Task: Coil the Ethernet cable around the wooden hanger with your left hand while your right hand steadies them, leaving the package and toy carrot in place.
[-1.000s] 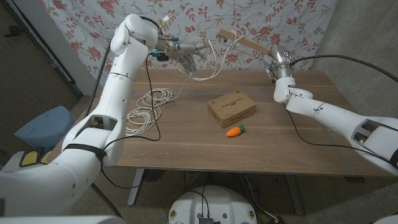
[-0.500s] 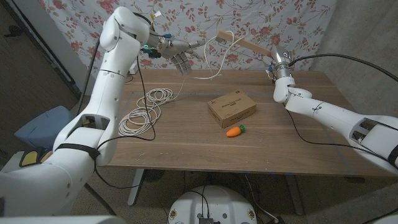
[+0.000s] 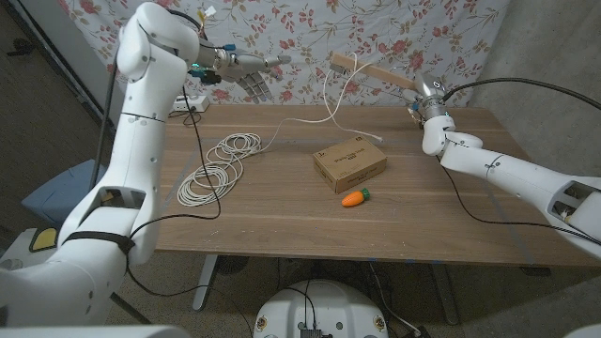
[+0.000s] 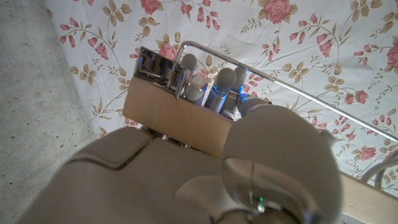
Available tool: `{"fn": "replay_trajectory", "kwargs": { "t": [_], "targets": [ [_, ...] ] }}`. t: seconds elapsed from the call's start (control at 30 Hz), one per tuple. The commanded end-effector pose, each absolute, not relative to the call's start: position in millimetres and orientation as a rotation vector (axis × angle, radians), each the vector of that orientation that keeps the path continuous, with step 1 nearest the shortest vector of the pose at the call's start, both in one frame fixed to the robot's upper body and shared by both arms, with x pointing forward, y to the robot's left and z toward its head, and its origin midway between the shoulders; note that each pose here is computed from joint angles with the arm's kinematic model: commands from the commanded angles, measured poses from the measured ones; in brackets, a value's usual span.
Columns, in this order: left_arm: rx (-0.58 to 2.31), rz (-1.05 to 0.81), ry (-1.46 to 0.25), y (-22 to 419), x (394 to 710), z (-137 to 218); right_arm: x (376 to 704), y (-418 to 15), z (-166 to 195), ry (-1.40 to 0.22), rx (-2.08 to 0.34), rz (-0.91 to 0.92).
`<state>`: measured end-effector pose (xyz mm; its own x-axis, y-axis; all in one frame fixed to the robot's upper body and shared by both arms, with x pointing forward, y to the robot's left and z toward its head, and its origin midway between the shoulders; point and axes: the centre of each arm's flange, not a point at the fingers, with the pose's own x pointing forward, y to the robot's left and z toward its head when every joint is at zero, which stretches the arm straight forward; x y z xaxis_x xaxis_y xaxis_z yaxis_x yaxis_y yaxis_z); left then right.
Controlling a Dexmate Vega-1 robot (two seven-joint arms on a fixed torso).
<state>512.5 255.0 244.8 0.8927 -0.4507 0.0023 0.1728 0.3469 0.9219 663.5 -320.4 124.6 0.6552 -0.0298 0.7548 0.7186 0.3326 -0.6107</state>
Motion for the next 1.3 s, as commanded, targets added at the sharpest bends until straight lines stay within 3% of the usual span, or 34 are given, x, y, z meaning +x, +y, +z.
{"fn": "replay_trajectory", "kwargs": {
  "t": [0.03,0.53,1.3],
  "targets": [
    [1.083,-0.365,-0.383,273.9,494.6,243.1,643.0,-324.9,115.0,-0.569,-1.212,-0.328],
    [1.012,-0.391,-0.434,286.1,497.3,237.7,623.3,-307.4,110.3,-0.436,-1.320,-0.083],
    [0.994,-0.393,-0.420,298.3,505.1,232.1,645.2,-281.6,101.0,-0.108,-1.531,0.188]
  ]
}}
